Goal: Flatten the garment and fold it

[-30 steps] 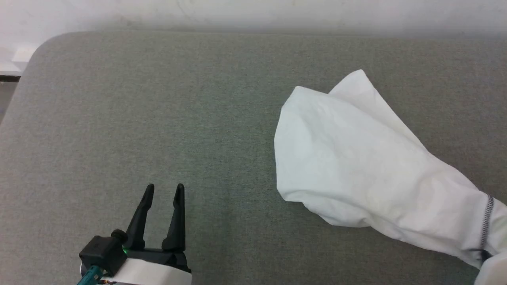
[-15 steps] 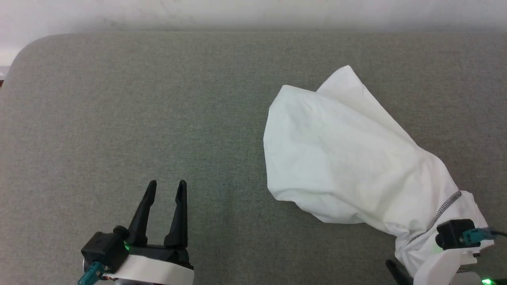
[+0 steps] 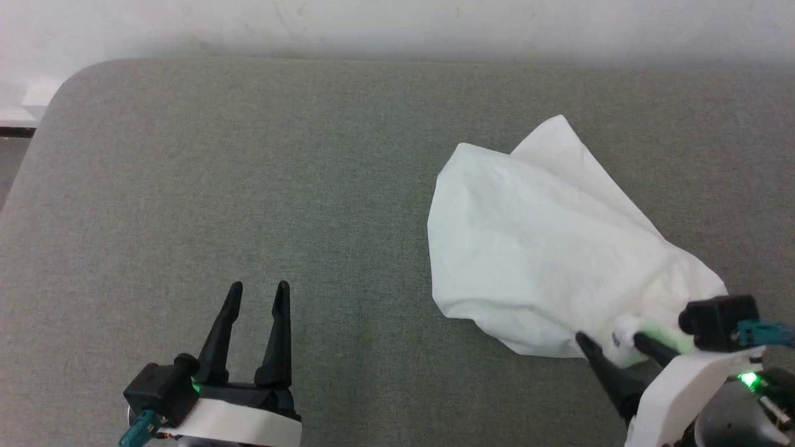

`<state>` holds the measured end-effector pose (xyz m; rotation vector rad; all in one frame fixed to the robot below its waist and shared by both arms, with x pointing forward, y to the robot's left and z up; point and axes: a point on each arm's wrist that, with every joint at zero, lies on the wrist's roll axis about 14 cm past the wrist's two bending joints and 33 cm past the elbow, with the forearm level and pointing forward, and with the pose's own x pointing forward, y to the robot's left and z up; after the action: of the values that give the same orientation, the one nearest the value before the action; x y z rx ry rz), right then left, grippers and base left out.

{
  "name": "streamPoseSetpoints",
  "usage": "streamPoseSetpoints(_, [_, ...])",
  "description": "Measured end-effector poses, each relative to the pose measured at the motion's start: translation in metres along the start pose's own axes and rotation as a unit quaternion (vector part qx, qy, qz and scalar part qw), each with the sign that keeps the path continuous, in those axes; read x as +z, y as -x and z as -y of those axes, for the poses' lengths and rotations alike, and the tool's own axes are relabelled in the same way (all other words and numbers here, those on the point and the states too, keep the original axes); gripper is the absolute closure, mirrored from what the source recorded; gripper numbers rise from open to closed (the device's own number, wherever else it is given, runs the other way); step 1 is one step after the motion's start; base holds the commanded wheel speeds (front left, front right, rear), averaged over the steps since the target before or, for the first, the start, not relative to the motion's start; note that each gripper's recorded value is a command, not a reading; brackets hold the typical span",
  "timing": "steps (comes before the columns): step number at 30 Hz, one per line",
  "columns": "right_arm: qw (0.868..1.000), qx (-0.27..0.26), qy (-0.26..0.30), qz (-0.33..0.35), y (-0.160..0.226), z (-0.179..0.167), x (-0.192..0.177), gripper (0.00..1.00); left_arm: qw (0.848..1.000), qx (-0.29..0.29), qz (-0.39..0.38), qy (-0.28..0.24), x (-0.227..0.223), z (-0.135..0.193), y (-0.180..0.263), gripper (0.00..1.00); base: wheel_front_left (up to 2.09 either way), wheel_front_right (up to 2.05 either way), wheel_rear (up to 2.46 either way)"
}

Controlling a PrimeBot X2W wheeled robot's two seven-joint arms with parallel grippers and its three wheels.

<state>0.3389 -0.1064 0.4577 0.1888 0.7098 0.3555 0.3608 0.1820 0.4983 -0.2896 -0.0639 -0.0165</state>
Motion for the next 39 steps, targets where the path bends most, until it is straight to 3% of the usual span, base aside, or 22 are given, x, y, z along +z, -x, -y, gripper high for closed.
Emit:
streamPoseSetpoints(7, [0.987,-0.037,0.050,0.150,0.005,0.012,0.080,0.00,1.000,0.002,0.007,-0.001,0.005,-0.001,0.003,0.00,0.00,0.00,0.00])
streamPoseSetpoints(14, [0.974,-0.066,0.078,0.203,0.009,0.020,0.112,0.00,1.000,0.007,0.009,-0.002,0.007,-0.004,0.007,0.00,0.00,0.00,0.00])
streamPoseSetpoints(24, [0.985,-0.115,0.047,0.122,0.007,0.057,0.069,0.00,1.000,0.003,-0.002,0.000,-0.001,-0.001,0.005,0.00,0.00,0.00,0.00])
streamPoseSetpoints(32, [0.987,-0.158,-0.020,0.014,0.016,0.095,-0.011,0.00,1.000,-0.017,-0.014,0.005,-0.011,0.010,-0.009,0.00,0.00,0.00,0.00])
streamPoseSetpoints(35, [0.983,-0.179,-0.028,0.031,0.027,0.107,-0.012,0.00,1.000,-0.026,-0.016,0.007,-0.014,0.015,-0.016,0.00,0.00,0.00,0.00])
streamPoseSetpoints(39, [0.975,-0.194,-0.006,0.105,0.039,0.110,0.023,0.00,0.999,-0.040,-0.021,0.008,-0.019,0.023,-0.022,0.00,0.00,0.00,0.00])
